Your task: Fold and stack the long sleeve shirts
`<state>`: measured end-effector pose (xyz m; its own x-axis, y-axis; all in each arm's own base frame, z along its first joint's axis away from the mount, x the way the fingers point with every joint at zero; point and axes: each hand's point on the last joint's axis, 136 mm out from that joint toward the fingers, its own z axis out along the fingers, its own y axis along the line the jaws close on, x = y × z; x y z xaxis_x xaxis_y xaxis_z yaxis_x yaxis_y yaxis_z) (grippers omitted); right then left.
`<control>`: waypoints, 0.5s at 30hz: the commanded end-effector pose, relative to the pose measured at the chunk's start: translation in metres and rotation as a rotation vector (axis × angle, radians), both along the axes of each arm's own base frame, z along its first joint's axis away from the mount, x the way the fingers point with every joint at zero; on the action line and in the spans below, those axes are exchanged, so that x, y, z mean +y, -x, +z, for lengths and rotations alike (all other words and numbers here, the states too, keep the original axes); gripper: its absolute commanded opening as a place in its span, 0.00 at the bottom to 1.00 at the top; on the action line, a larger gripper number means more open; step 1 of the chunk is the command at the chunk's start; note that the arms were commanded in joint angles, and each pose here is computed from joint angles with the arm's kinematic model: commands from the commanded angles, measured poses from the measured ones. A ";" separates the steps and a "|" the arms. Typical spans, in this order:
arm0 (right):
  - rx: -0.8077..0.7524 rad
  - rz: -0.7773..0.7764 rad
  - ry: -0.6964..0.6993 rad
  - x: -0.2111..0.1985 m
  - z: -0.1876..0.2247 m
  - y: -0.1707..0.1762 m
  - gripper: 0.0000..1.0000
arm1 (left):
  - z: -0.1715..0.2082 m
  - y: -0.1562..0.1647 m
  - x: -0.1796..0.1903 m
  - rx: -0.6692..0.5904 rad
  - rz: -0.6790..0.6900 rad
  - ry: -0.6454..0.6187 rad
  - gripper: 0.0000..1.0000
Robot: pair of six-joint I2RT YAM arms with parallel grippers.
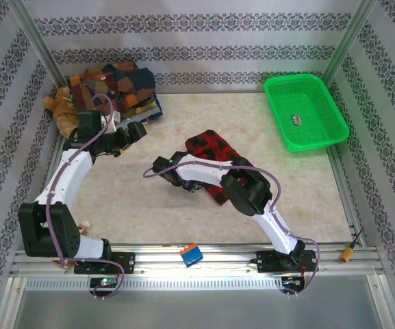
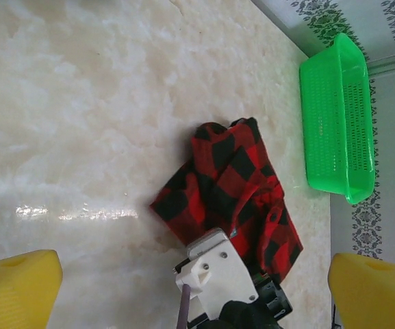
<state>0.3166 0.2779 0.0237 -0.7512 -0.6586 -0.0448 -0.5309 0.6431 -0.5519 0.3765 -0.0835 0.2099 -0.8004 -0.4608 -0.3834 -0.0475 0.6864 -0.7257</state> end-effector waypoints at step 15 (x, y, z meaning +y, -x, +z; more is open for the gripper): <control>0.323 -0.199 -0.977 0.077 0.155 0.082 0.80 | -0.011 0.006 -0.020 0.026 0.037 0.117 1.00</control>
